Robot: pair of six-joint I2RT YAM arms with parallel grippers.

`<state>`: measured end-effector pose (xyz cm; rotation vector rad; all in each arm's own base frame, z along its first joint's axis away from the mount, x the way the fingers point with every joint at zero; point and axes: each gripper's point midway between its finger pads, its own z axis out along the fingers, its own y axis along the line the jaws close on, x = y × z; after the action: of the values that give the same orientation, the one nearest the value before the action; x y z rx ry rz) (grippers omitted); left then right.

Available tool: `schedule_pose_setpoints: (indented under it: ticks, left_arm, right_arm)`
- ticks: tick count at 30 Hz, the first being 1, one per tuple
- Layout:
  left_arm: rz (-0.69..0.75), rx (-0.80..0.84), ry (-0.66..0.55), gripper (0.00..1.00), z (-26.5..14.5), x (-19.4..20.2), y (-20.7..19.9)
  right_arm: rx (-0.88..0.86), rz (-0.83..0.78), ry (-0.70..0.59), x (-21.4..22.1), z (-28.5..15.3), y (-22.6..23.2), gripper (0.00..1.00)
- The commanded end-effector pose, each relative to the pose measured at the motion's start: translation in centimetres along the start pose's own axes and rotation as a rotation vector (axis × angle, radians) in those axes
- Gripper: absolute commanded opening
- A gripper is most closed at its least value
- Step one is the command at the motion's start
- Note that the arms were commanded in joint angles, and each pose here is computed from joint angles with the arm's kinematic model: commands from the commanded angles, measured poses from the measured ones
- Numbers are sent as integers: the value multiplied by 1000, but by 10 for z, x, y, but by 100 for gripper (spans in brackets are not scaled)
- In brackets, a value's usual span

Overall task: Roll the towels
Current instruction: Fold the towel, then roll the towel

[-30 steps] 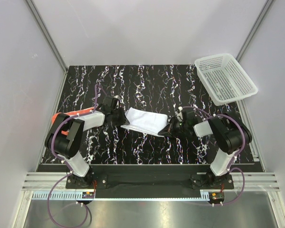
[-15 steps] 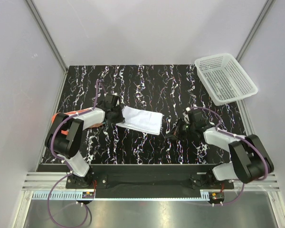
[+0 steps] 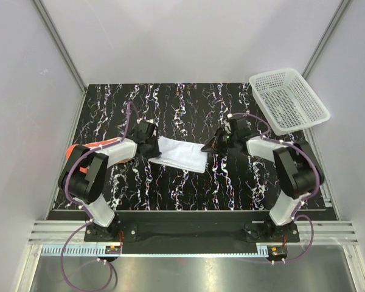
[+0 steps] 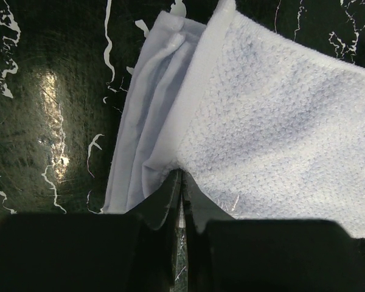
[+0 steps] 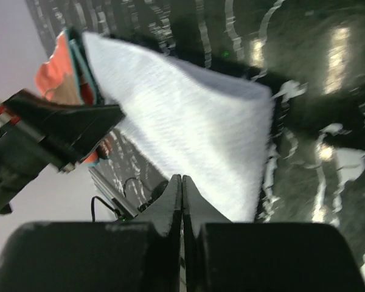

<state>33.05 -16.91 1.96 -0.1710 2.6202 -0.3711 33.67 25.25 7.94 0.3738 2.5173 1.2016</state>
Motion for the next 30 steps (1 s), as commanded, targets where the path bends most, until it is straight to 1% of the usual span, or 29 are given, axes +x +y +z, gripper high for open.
schedule_pose_setpoints:
  ticks: [1, 2, 3, 5, 8, 14, 15, 18, 20, 21, 23, 24, 25, 26, 27, 28, 29, 30]
  left_arm:
    - [28, -13, 8, 9, -6, 3, 1]
    - [29, -11, 8, 9, -7, 3, 0]
    - [32, -8, 8, 9, -7, 4, 0]
    - [33, -8, 7, 9, -8, 4, 0]
    - [39, -3, 7, 9, -9, 4, -2]
    - [50, 9, 0, 9, -6, -3, -7]
    - [54, 19, -6, 9, -6, -6, -10]
    - [75, 23, -20, 9, -4, -14, -16]
    - [88, 8, -22, 10, -3, -18, -17]
    - [101, 9, -21, 12, -5, -20, -19]
    - [127, -34, -52, 15, -9, -31, -20]
    - [148, -40, -65, 20, -12, -35, -22]
    - [161, -53, -70, 22, -18, -39, -24]
    - [181, -78, -87, 25, -22, -43, -26]
    - [201, -95, -96, 29, -26, -45, -25]
    - [213, -115, -104, 42, -34, -46, -25]
    - [237, -123, -127, 50, -42, -49, -33]
    - [249, -159, -158, 56, -49, -53, -31]
  right_arm:
    - [-33, 37, -7, -21, 15, -9, 0]
    - [-52, 49, -22, -27, 18, -11, 0]
    - [-46, 92, -18, -31, 19, -28, 0]
    - [-59, 115, -27, -37, 22, -38, 0]
    - [-25, 125, -10, -32, 27, -59, 0]
    - [19, 134, 18, -3, 21, -84, 0]
    - [38, 147, 26, 8, 17, -92, 0]
    - [45, 140, 12, 21, 1, -92, 0]
    - [62, 148, 11, 29, -7, -95, 0]
    - [63, 138, -5, 33, -16, -92, 0]
    - [94, 135, -3, 41, -27, -94, 0]
    - [96, 109, -35, 39, -37, -87, 0]
    - [109, 87, -46, 39, -43, -86, 0]
    - [146, 95, -32, 46, -50, -90, 0]
    - [151, 67, -72, 41, -62, -81, 0]
    - [163, 51, -85, 41, -69, -78, 0]
    - [200, 53, -74, 48, -78, -81, 0]
    - [191, 18, -128, 39, -90, -69, 2]
